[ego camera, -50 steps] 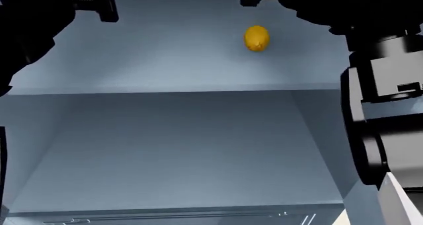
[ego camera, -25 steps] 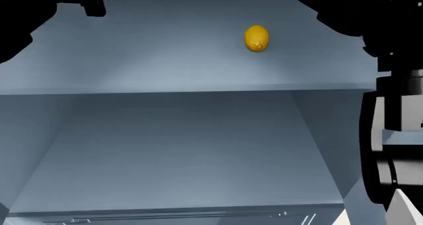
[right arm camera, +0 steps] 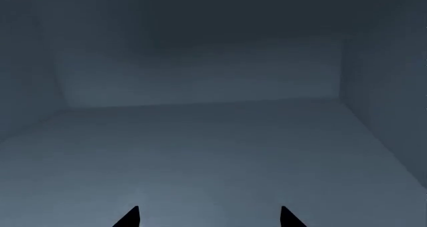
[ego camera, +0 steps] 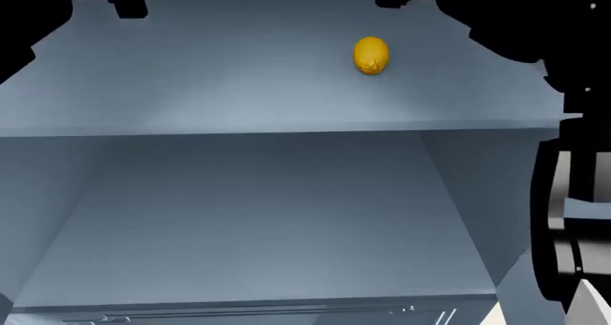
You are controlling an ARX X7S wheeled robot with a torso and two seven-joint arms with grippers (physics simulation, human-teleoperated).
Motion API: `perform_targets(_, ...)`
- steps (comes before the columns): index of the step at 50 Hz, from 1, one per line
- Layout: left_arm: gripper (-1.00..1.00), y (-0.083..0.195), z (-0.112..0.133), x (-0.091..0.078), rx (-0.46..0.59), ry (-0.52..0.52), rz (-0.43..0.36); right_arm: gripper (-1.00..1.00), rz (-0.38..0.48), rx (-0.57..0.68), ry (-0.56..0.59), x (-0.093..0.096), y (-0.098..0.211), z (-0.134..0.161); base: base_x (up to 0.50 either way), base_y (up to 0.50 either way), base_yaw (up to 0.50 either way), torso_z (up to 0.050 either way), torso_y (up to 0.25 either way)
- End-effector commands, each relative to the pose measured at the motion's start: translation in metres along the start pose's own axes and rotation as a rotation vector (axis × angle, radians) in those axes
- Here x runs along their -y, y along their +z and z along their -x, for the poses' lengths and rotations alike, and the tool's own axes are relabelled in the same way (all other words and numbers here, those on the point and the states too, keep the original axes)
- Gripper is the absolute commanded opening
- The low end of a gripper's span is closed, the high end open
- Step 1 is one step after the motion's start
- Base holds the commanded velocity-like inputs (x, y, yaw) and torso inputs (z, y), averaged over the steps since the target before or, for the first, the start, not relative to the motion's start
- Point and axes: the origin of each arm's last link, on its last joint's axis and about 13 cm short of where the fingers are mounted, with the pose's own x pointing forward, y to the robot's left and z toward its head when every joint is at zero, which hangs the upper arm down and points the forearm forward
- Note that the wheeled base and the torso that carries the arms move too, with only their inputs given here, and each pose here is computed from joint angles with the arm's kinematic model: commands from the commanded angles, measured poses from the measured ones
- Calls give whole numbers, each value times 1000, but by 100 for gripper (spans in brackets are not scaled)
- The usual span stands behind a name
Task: Pick the lemon from the counter and place it in the cabinet.
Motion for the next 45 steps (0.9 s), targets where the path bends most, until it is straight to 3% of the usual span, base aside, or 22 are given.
perform_targets(1,100,1,5,2,-2,-15,-12,100,-3,-4,-10,0,-1,4,0,0,0,0,0)
perform_targets(13,100,3,36,15,-10,-40,-42,100,-9,12,32,-3,2,41,0,0,0,0,0)
perform_targets(45,100,-7,69,32,-26,-96,-32,100,18,9,203,-25,-7,98,0,0,0,0,0)
